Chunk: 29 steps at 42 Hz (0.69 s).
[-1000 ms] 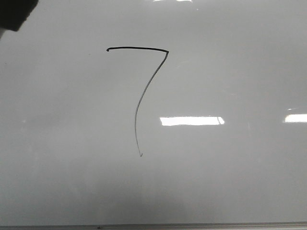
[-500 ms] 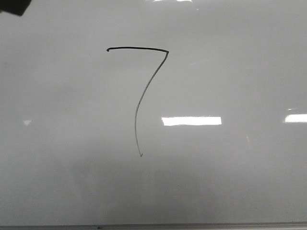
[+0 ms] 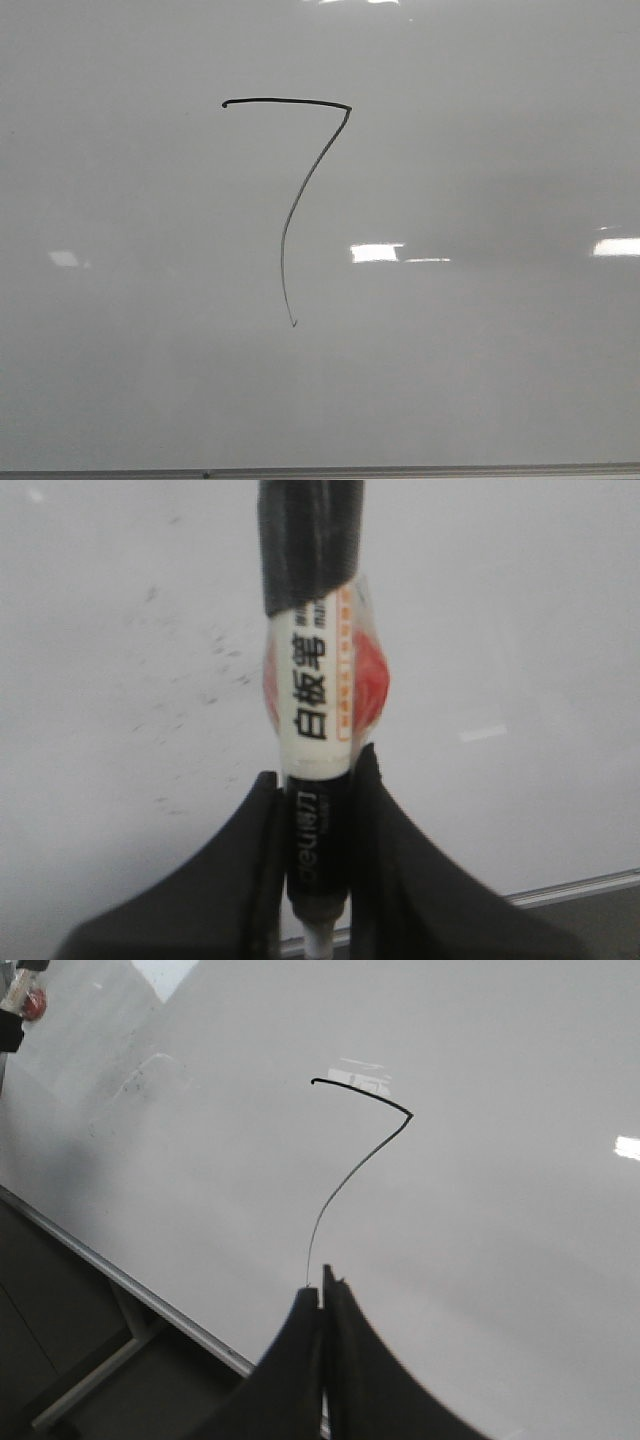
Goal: Write number 7 on whiteboard
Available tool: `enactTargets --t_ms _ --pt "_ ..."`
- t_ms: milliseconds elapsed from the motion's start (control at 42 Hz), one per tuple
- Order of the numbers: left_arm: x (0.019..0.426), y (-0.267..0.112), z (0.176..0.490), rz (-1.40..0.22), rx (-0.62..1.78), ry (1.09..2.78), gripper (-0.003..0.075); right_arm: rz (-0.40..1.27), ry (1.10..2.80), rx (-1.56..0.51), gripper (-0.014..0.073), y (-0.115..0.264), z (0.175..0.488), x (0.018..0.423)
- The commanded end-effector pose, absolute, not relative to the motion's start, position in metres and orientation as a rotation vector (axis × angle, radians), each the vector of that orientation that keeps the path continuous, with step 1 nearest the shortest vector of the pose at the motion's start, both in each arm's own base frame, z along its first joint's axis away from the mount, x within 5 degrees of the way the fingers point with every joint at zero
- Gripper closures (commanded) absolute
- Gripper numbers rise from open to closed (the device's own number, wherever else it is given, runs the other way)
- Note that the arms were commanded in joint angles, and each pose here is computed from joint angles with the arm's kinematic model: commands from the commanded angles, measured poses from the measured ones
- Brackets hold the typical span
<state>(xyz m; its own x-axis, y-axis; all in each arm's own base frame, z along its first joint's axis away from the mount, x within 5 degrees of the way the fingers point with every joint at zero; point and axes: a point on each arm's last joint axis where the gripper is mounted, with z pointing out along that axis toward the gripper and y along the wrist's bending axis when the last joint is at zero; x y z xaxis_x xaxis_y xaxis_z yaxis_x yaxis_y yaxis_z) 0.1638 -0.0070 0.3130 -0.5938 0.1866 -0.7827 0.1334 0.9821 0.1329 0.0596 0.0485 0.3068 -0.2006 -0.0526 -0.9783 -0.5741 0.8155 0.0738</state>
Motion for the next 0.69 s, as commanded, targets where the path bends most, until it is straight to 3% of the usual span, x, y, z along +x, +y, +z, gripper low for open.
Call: enactTargets --t_ms 0,357,667 --pt "0.173 0.001 0.315 0.089 0.139 2.143 0.0741 0.519 1.651 -0.418 0.0663 0.045 0.317 0.058" --pt "0.223 0.002 0.271 0.043 0.061 2.039 0.0741 0.528 1.667 -0.434 0.0662 0.046 0.316 0.057" --pt "0.271 0.003 0.227 0.047 0.060 2.150 0.0741 0.533 1.676 -0.443 0.0662 0.047 0.315 0.057"
